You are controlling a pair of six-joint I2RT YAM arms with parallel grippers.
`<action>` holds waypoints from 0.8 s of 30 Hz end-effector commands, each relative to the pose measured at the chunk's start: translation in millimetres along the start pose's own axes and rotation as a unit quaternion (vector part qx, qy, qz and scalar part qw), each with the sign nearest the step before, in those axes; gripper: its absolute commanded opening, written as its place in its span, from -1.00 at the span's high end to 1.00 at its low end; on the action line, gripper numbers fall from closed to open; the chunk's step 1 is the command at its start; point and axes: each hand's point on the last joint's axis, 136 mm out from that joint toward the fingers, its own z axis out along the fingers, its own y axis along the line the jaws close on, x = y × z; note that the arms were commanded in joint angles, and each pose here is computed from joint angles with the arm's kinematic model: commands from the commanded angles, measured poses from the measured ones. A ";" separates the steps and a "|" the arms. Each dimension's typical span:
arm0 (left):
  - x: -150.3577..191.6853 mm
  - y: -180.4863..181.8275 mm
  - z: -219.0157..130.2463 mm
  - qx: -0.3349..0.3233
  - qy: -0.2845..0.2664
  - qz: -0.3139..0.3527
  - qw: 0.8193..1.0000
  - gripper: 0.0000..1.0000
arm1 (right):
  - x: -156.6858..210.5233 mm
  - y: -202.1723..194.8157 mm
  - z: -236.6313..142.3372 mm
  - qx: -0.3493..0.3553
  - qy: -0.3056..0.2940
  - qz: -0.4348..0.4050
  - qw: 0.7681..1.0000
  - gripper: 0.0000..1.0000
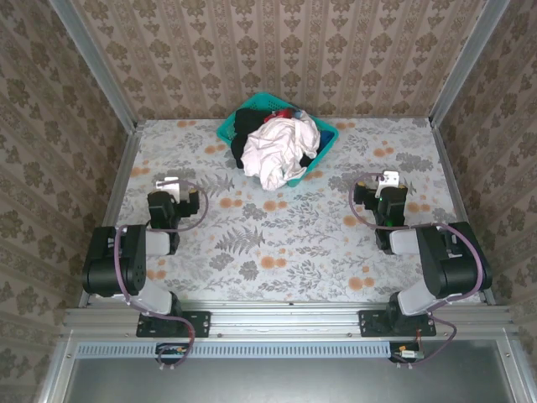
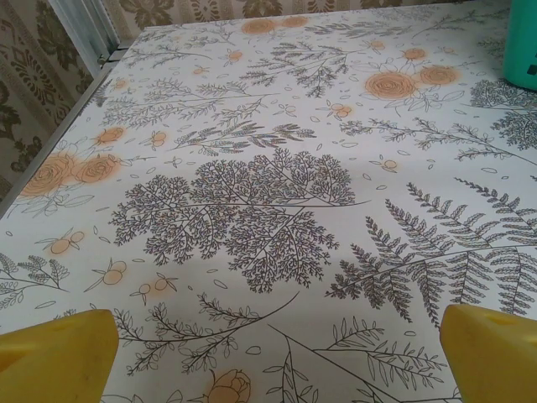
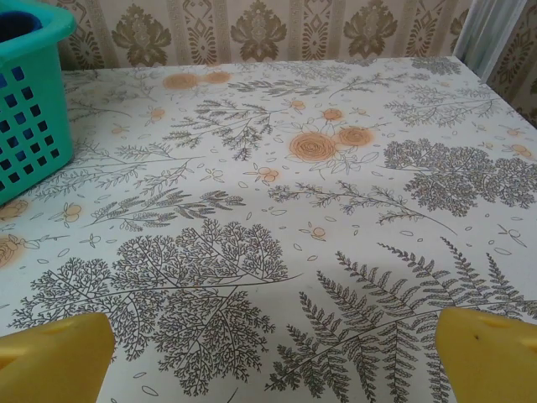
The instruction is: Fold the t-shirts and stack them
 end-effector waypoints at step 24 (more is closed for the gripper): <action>-13.3 -0.9 2.1 0.006 -0.017 0.009 1.000 -0.99 | -1.5 1.7 0.2 -0.008 -0.001 0.001 1.000 -1.00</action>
